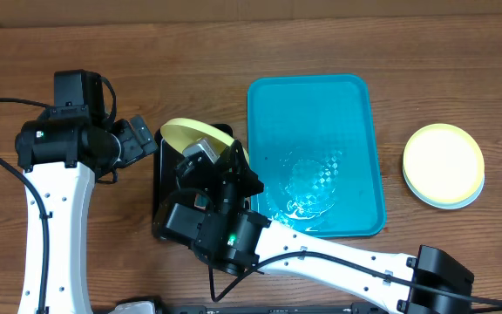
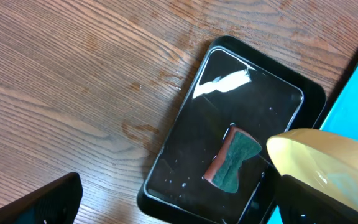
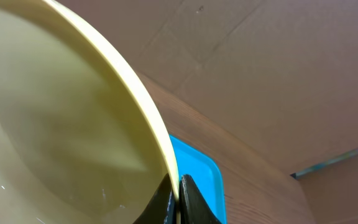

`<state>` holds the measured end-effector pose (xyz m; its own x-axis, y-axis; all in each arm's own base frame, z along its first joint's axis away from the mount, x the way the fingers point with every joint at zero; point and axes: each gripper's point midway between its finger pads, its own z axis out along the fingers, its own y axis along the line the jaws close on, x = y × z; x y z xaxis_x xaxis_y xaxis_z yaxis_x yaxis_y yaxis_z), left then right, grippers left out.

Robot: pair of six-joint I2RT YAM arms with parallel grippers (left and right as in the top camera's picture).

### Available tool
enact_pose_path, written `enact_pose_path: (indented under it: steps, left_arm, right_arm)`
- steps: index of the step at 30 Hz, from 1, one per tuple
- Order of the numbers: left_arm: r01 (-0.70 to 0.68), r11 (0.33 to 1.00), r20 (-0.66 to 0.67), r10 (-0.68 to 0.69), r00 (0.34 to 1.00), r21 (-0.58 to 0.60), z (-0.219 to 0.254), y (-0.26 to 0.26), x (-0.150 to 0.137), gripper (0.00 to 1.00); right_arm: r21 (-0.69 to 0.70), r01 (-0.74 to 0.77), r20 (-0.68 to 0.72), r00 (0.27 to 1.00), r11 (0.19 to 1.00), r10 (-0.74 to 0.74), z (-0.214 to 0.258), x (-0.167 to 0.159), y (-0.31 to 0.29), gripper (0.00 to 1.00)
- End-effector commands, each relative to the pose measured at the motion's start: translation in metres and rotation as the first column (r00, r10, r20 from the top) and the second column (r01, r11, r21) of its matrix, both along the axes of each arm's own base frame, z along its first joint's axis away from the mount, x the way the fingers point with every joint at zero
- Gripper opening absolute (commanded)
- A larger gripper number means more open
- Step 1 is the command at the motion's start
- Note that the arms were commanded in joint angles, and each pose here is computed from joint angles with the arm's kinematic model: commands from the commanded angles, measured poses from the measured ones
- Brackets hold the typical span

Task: Clean dirty plates on tray and stack at the side
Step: 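Lift the yellow plate with right gripper and tilt it over black tray, then carry the yellow plate right toward the plate stack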

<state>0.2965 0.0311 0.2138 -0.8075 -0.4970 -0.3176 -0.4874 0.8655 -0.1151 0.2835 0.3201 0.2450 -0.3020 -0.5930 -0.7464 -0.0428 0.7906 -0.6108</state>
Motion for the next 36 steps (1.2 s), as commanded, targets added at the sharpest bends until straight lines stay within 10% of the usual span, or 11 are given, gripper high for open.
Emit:
enact_pose_path:
  steps: [1,18,23,28,32,36]
  left_arm:
    - [0.016,1.000,0.016,-0.016,1.000,0.007,0.006,0.000,0.000,1.00]
    - [0.016,1.000,0.016,-0.016,1.000,0.007,0.006,0.000,0.000,1.00]
    - [0.016,1.000,0.016,-0.016,1.000,0.007,0.006,0.000,0.000,1.00]
    - [0.016,1.000,0.016,-0.016,1.000,0.007,0.006,0.000,0.000,1.00]
    - [0.016,1.000,0.016,-0.016,1.000,0.007,0.006,0.000,0.000,1.00]
    - [0.016,1.000,0.016,-0.016,1.000,0.007,0.006,0.000,0.000,1.00]
  right_arm:
    - [0.048,0.018,0.046,0.999,0.999,-0.020,0.018,0.001,-0.001,0.04]
    - [0.057,0.042,0.048,0.998,0.997,-0.045,0.018,0.008,-0.007,0.04]
    - [0.294,0.123,-0.096,0.990,0.948,-0.099,-0.009,0.042,-0.022,0.04]
    - [0.557,0.137,-0.567,0.784,0.819,0.254,-0.075,0.048,0.002,0.04]
    - [0.732,0.217,-0.603,0.647,0.645,0.467,-0.053,0.059,-0.012,0.04]
    - [0.819,0.283,-0.530,0.706,0.498,0.470,-0.004,0.085,-0.072,0.04]
